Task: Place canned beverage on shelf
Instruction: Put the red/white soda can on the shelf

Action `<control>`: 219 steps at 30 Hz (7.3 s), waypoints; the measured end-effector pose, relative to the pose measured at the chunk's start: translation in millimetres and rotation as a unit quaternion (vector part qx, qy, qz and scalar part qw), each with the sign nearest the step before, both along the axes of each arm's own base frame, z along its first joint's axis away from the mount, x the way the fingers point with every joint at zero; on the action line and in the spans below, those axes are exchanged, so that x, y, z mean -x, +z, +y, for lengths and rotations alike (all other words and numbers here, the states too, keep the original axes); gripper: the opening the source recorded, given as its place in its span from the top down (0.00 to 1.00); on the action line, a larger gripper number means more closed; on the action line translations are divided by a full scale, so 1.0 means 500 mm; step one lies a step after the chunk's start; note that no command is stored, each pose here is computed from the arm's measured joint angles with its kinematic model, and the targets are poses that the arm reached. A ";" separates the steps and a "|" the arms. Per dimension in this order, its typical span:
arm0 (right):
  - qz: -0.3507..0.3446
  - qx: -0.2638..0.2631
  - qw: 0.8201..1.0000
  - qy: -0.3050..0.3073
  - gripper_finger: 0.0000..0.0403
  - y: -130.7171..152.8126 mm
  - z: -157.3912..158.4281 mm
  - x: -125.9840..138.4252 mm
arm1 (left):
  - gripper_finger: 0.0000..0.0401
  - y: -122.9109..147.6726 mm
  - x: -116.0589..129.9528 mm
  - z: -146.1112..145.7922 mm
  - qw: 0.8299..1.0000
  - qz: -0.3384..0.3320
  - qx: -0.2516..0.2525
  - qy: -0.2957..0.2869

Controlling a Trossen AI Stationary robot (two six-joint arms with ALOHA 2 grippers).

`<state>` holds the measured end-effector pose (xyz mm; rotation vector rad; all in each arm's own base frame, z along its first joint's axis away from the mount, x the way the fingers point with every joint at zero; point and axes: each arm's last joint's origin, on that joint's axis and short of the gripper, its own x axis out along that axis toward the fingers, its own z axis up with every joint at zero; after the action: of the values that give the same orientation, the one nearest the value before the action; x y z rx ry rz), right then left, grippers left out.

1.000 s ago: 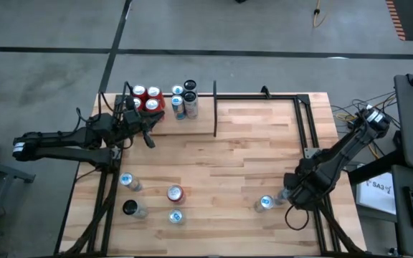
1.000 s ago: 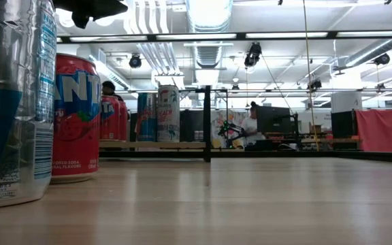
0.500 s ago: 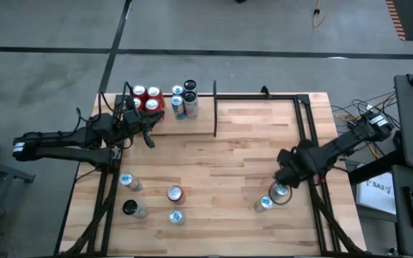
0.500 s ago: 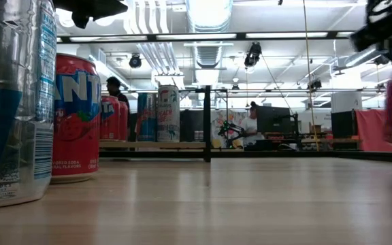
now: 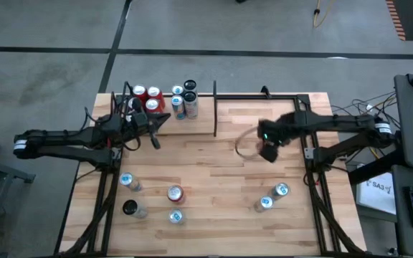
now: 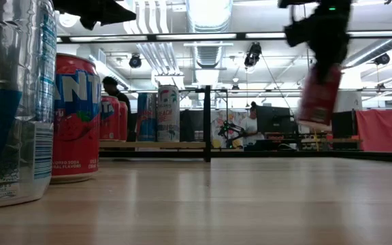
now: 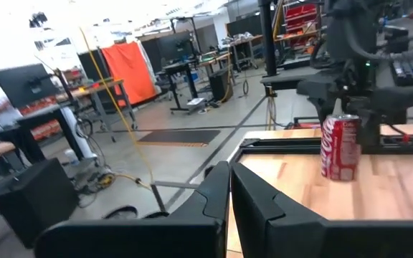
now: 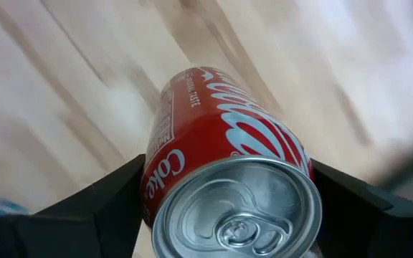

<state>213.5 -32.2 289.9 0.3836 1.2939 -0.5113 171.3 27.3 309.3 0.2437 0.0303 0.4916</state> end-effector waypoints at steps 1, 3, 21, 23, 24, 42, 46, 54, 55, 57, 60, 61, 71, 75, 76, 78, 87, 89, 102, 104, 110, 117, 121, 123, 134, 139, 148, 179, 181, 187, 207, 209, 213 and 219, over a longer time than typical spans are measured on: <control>-0.018 -0.014 1.000 -0.003 0.26 0.003 -0.010 -0.011 | 1.00 0.004 0.000 0.000 1.000 0.001 -0.007 0.003; -0.046 -0.037 0.998 0.000 0.26 0.006 -0.026 -0.034 | 1.00 0.012 0.000 0.001 1.000 0.003 -0.021 0.006; 0.078 -0.073 0.991 0.078 0.26 -0.071 -0.052 -0.266 | 1.00 0.006 0.003 0.007 0.994 0.058 -0.064 0.069; 0.080 -0.076 0.993 0.049 0.26 -0.076 -0.055 -0.281 | 1.00 0.000 0.004 0.007 0.993 0.073 -0.063 0.072; 0.082 -0.078 0.993 0.031 0.26 -0.077 -0.056 -0.288 | 1.00 -0.002 0.004 0.007 0.992 0.080 -0.063 0.072; 0.097 -0.097 0.982 -0.127 0.26 -0.104 -0.060 -0.330 | 1.00 -0.002 0.026 0.009 0.980 0.137 -0.095 0.106; 0.103 -0.098 0.982 -0.126 0.26 -0.113 -0.059 -0.333 | 1.00 0.000 0.030 0.008 0.980 0.136 -0.098 0.106; 0.103 -0.098 0.982 -0.124 0.26 -0.115 -0.059 -0.334 | 1.00 0.002 0.033 0.008 0.980 0.134 -0.102 0.106; 0.101 -0.097 0.982 -0.124 0.25 -0.115 -0.059 -0.335 | 1.00 0.002 0.033 0.008 0.980 0.134 -0.102 0.106; 0.096 -0.097 0.983 -0.123 0.20 -0.115 -0.060 -0.337 | 1.00 0.002 0.033 0.008 0.980 0.134 -0.102 0.106; 0.090 -0.097 0.983 -0.124 0.08 -0.115 -0.060 -0.339 | 1.00 0.002 0.033 0.008 0.980 0.134 -0.102 0.106; 0.092 -0.097 0.983 -0.125 0.05 -0.115 -0.060 -0.339 | 1.00 0.002 0.033 0.008 0.980 0.134 -0.102 0.106; 0.058 -0.095 0.985 -0.129 0.03 -0.048 -0.064 -0.323 | 1.00 0.002 0.033 0.008 0.980 0.134 -0.102 0.106; 0.026 -0.075 0.990 -0.115 0.03 0.003 -0.065 -0.309 | 1.00 0.000 0.033 0.008 0.979 0.139 -0.102 0.105; 0.018 -0.068 0.991 -0.113 0.03 0.015 -0.064 -0.303 | 1.00 -0.001 0.033 0.008 0.979 0.140 -0.102 0.105; 0.006 -0.057 0.992 -0.113 0.03 0.033 -0.064 -0.293 | 1.00 -0.001 0.033 0.008 0.979 0.141 -0.102 0.105; 0.036 -0.038 0.992 -0.116 0.19 0.013 -0.069 -0.239 | 1.00 -0.002 0.033 0.008 0.979 0.143 -0.102 0.105; 0.056 -0.040 0.990 -0.119 0.27 -0.011 -0.072 -0.229 | 1.00 -0.002 0.033 0.008 0.979 0.144 -0.102 0.105; -0.007 -0.122 0.984 -0.132 0.84 -0.075 -0.054 -0.186 | 1.00 -0.002 0.033 0.008 0.979 0.144 -0.102 0.105; -0.025 -0.122 0.984 -0.124 0.90 -0.070 -0.044 -0.187 | 1.00 -0.002 0.033 0.008 0.979 0.144 -0.102 0.105; -0.057 -0.123 0.985 -0.110 0.97 -0.064 -0.026 -0.198 | 1.00 -0.002 0.033 0.008 0.979 0.143 -0.102 0.105; -0.063 -0.151 0.981 -0.106 0.98 -0.079 -0.012 -0.218 | 1.00 -0.002 0.033 0.008 0.979 0.143 -0.102 0.105; -0.061 -0.151 0.982 -0.099 0.98 -0.080 -0.007 -0.219 | 1.00 -0.002 0.033 0.008 0.979 0.143 -0.102 0.105; -0.038 -0.153 0.981 -0.112 0.98 -0.077 -0.010 -0.204 | 1.00 -0.002 0.033 0.008 0.979 0.144 -0.102 0.105; -0.030 -0.028 0.991 -0.128 0.98 -0.085 -0.064 -0.192 | 1.00 -0.002 0.033 0.008 0.979 0.142 -0.101 0.105; -0.058 -0.055 0.991 -0.109 0.98 -0.090 -0.058 -0.209 | 1.00 -0.001 0.033 0.008 0.979 0.142 -0.101 0.105; -0.065 -0.107 0.985 -0.115 0.98 -0.089 0.000 -0.220 | 1.00 -0.001 0.033 0.008 0.979 0.142 -0.101 0.105; -0.191 -0.021 0.980 -0.047 0.79 0.084 0.010 -0.262 | 1.00 0.000 0.033 0.008 0.980 0.138 -0.101 0.105; -0.190 -0.017 0.981 -0.037 0.69 0.084 0.010 -0.263 | 1.00 0.000 0.033 0.008 0.980 0.138 -0.101 0.105; -0.156 0.038 0.979 0.129 0.42 0.081 0.037 -0.261 | 1.00 0.000 0.033 0.008 0.980 0.138 -0.101 0.105; -0.022 0.041 0.968 0.245 0.10 -0.041 0.058 -0.315 | 1.00 -0.001 0.031 0.008 0.979 0.142 -0.101 0.105; -0.018 0.039 0.970 0.239 0.10 -0.048 0.054 -0.318 | 1.00 -0.001 0.031 0.008 0.979 0.142 -0.102 0.105; -0.009 0.036 0.972 0.230 0.10 -0.061 0.045 -0.324 | 1.00 -0.001 0.031 0.008 0.979 0.142 -0.102 0.105; 0.006 0.029 0.974 0.226 0.10 -0.087 0.038 -0.336 | 1.00 -0.001 0.031 0.008 0.979 0.142 -0.102 0.105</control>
<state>381.3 -13.0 246.2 0.0307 1.3237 -0.1643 156.0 31.4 308.7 0.5144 0.2871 0.6676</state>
